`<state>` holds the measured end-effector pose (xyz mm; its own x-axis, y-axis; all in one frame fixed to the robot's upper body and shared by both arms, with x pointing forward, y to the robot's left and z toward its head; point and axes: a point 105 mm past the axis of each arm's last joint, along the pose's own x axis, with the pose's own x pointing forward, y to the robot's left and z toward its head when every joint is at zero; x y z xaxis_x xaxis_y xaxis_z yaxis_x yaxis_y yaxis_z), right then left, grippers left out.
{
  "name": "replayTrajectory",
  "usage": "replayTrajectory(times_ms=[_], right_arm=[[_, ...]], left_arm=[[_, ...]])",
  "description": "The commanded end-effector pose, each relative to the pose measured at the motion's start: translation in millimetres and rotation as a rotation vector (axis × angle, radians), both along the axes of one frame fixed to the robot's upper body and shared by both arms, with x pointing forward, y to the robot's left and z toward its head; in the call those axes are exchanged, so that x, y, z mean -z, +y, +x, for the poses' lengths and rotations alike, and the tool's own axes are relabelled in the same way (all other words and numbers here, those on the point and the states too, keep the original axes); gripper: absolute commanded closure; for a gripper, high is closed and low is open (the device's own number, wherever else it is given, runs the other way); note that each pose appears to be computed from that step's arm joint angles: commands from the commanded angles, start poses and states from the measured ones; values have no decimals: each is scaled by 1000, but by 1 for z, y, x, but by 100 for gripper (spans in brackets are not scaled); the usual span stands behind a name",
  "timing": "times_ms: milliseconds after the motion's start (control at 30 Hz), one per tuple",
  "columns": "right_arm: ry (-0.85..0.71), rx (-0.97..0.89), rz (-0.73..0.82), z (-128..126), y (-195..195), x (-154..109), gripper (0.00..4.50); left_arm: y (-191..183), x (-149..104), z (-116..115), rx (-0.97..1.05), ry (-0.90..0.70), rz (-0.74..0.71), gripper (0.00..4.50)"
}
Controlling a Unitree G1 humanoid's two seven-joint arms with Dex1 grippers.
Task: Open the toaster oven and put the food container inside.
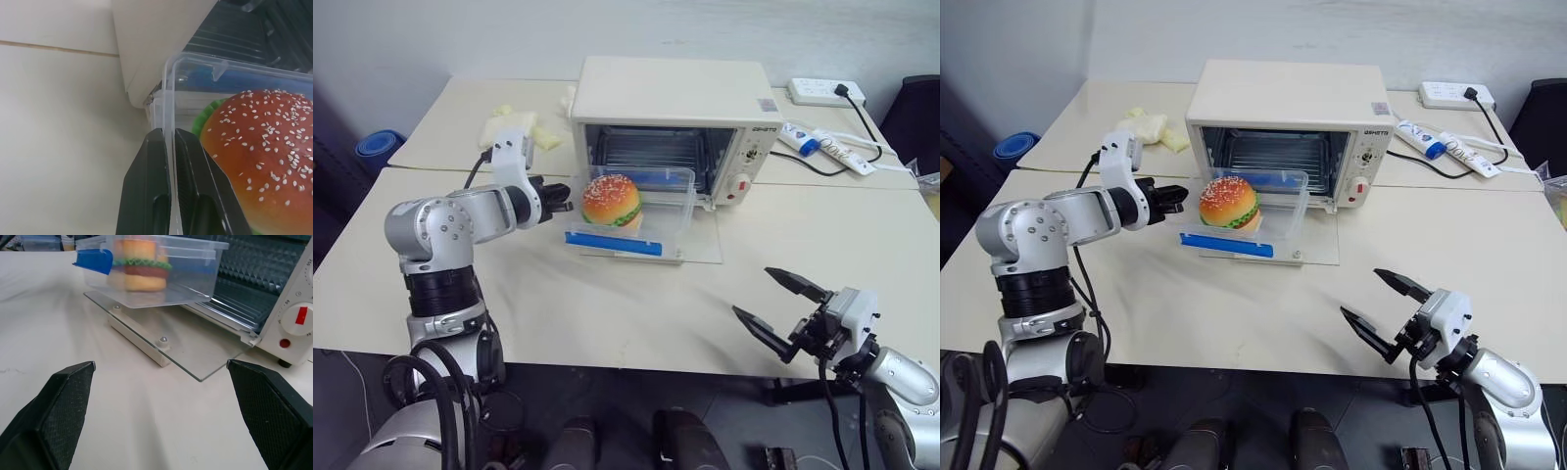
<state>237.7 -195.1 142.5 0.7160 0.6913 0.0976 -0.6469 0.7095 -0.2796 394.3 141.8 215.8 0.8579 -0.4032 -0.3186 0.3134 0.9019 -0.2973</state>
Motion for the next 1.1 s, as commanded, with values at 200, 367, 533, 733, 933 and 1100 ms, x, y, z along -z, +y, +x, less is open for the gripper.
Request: replayTrajectory(times_ms=[200,367,533,733,933,1100], right_arm=[[-60,-9,12,2,10,-14,0],[-51,-54,27,3,17,-24,0],[157,-87,-31,10,25,-9,61],[237,-198,-94,17,55,-2,260],[135,-207,-102,46,91,-13,449],[87,-131,-95,74,100,-18,449]], left_arm=[[-13,-25,7,-3,-129,-22,283],[-1,-34,-5,51,-206,-63,163],[41,-10,-42,271,-238,53,180],[72,10,-58,414,-274,189,337],[31,36,-82,635,-331,111,450],[12,57,-67,592,-336,44,450]])
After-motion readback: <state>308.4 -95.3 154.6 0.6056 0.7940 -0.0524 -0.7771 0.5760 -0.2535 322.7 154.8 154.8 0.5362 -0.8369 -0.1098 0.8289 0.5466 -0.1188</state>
